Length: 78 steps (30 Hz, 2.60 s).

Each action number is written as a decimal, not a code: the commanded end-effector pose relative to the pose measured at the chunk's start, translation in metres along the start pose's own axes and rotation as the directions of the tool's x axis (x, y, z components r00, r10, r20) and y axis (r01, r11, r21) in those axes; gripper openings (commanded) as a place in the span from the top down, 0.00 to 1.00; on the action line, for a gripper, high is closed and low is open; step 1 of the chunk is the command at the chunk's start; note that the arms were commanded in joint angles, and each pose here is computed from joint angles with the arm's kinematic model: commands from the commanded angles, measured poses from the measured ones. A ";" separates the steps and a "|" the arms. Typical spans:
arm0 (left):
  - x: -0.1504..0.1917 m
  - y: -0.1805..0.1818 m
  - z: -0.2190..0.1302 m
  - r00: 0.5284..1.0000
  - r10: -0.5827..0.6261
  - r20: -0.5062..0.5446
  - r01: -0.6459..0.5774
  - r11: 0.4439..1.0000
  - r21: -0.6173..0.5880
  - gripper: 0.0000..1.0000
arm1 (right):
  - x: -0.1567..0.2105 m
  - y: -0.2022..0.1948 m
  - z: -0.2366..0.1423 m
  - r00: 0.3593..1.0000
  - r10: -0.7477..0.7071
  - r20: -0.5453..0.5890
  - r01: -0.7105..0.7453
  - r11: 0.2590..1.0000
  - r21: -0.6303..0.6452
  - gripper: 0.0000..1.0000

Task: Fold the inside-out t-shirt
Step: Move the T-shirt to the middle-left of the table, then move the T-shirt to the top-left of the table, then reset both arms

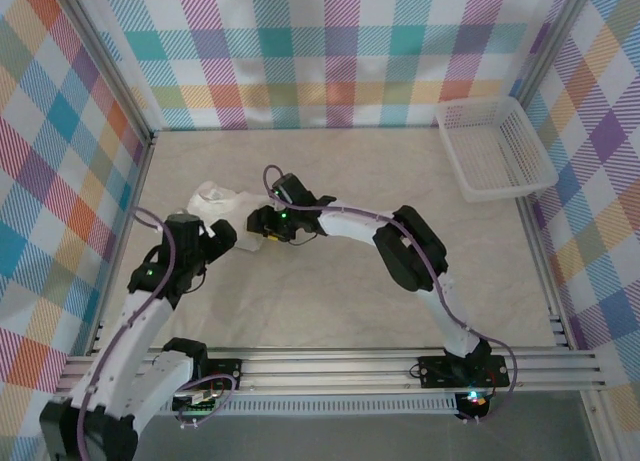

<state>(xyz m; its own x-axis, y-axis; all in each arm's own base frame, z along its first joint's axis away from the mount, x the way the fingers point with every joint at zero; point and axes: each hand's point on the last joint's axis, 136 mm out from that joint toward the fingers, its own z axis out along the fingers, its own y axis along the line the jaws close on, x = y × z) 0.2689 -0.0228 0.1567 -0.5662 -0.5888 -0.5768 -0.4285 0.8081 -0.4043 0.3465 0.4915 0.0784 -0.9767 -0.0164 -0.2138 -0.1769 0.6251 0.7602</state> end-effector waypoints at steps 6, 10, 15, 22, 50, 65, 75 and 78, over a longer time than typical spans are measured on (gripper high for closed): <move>0.000 -0.017 0.076 0.990 -0.096 -0.105 0.099 0.995 0.027 0.07 | -0.006 -0.015 -0.134 0.982 -0.142 0.124 0.135 0.989 0.062 0.37; -0.009 -0.048 0.119 0.982 -0.122 -0.142 0.139 0.984 0.114 0.17 | 0.017 -0.034 -0.160 0.983 -0.139 0.117 0.123 0.983 0.134 0.37; -0.016 -0.055 0.173 0.970 -0.175 -0.169 0.186 0.981 0.052 0.33 | 0.014 -0.063 -0.189 0.986 -0.041 0.160 0.010 0.981 0.192 0.37; -0.065 -0.059 0.230 0.965 -0.245 -0.095 0.238 0.968 -0.081 0.46 | -0.007 -0.075 -0.222 0.975 -0.025 0.219 -0.021 0.979 0.204 0.37; -0.221 -0.176 0.197 0.965 -0.226 0.131 0.176 0.932 0.317 0.22 | -0.046 -0.131 -0.337 0.899 -0.151 0.411 -0.012 0.930 0.366 0.35; -0.037 -0.039 0.024 0.952 0.225 0.209 -0.254 0.959 0.123 0.07 | -0.020 -0.239 -0.407 0.628 -0.535 0.565 -0.168 0.616 0.770 0.00; -0.044 0.026 0.028 0.829 0.377 0.412 -0.336 0.926 -0.171 0.01 | -0.054 -0.292 -0.382 0.593 -0.637 0.491 -0.095 0.551 0.829 0.00; -0.043 0.023 0.043 0.790 0.397 0.467 -0.373 0.916 -0.147 0.00 | -0.052 -0.298 -0.382 0.581 -0.590 0.560 -0.049 0.662 0.748 0.00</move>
<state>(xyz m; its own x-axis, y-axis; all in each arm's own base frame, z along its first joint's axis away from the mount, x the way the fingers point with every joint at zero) 0.3014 0.0130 0.1319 -0.3949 -0.2142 -0.8934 -0.2824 0.9537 -0.1038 0.3883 0.0021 0.0659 -0.5504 0.0367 -0.8341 0.1298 0.9906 -0.0421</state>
